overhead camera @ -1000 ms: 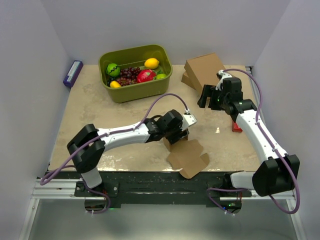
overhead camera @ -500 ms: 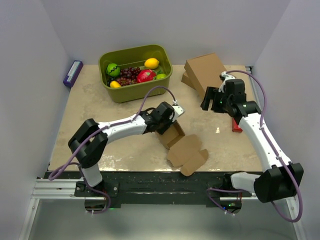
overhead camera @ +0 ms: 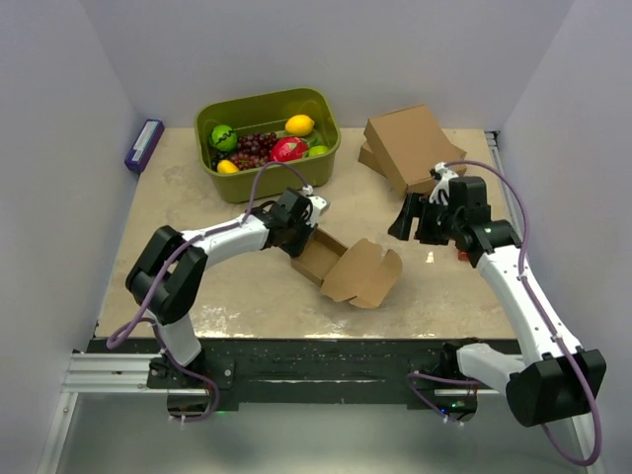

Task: Fold the paper box

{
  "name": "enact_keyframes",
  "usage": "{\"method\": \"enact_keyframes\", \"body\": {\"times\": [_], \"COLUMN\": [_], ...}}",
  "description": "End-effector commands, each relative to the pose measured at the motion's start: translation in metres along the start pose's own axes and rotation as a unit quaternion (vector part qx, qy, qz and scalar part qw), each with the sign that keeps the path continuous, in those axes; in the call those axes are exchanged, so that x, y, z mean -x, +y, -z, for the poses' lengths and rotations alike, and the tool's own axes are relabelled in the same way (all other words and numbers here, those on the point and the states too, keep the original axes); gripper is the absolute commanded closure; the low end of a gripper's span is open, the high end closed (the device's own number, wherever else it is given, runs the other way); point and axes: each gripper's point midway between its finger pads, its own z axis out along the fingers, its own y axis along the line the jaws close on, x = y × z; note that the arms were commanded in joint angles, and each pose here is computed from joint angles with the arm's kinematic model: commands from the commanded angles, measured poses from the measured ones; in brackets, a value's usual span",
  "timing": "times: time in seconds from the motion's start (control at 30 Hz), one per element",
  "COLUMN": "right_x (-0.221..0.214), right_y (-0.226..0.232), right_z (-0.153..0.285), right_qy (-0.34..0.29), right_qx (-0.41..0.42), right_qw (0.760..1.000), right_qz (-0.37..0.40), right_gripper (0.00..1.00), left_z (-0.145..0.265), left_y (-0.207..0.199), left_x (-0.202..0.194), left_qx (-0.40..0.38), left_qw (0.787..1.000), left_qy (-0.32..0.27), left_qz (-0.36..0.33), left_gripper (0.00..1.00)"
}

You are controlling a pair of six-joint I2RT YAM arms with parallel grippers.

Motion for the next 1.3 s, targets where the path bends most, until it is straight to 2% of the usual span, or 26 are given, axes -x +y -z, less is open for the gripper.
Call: {"method": "enact_keyframes", "body": {"times": [0.0, 0.17, 0.43, 0.7, 0.97, 1.1, 1.27], "right_x": [-0.032, -0.057, -0.087, -0.123, -0.124, -0.115, -0.097], "right_y": [0.005, 0.007, -0.007, 0.001, 0.006, 0.011, 0.024], "right_z": [0.003, 0.000, 0.006, -0.001, -0.012, -0.018, -0.024], "right_qy": [0.044, 0.067, 0.093, 0.126, 0.118, 0.095, 0.071], "right_qx": [0.029, 0.049, 0.018, 0.055, 0.077, 0.095, 0.129], "right_qw": [0.998, 0.995, 0.993, 0.985, 0.983, 0.983, 0.981], "right_qz": [-0.017, -0.046, -0.066, -0.104, -0.118, -0.126, -0.124], "right_gripper": [0.22, 0.23, 0.24, 0.30, 0.32, 0.35, 0.58], "left_z": [0.002, 0.001, 0.004, 0.005, 0.010, 0.016, 0.024], "left_y": [0.003, 0.002, -0.001, -0.001, -0.007, -0.016, -0.031], "left_x": [0.004, 0.005, 0.008, 0.009, 0.015, 0.021, 0.029], "left_qx": [-0.016, -0.023, -0.030, -0.033, -0.047, -0.073, -0.115], "left_qw": [1.000, 0.999, 0.999, 0.999, 0.998, 0.995, 0.990], "left_qy": [-0.011, -0.010, -0.017, -0.018, -0.034, -0.053, -0.075], "left_qz": [0.024, 0.026, 0.026, 0.025, 0.026, 0.032, 0.036], "left_gripper": [0.69, 0.69, 0.67, 0.63, 0.63, 0.59, 0.53]}}
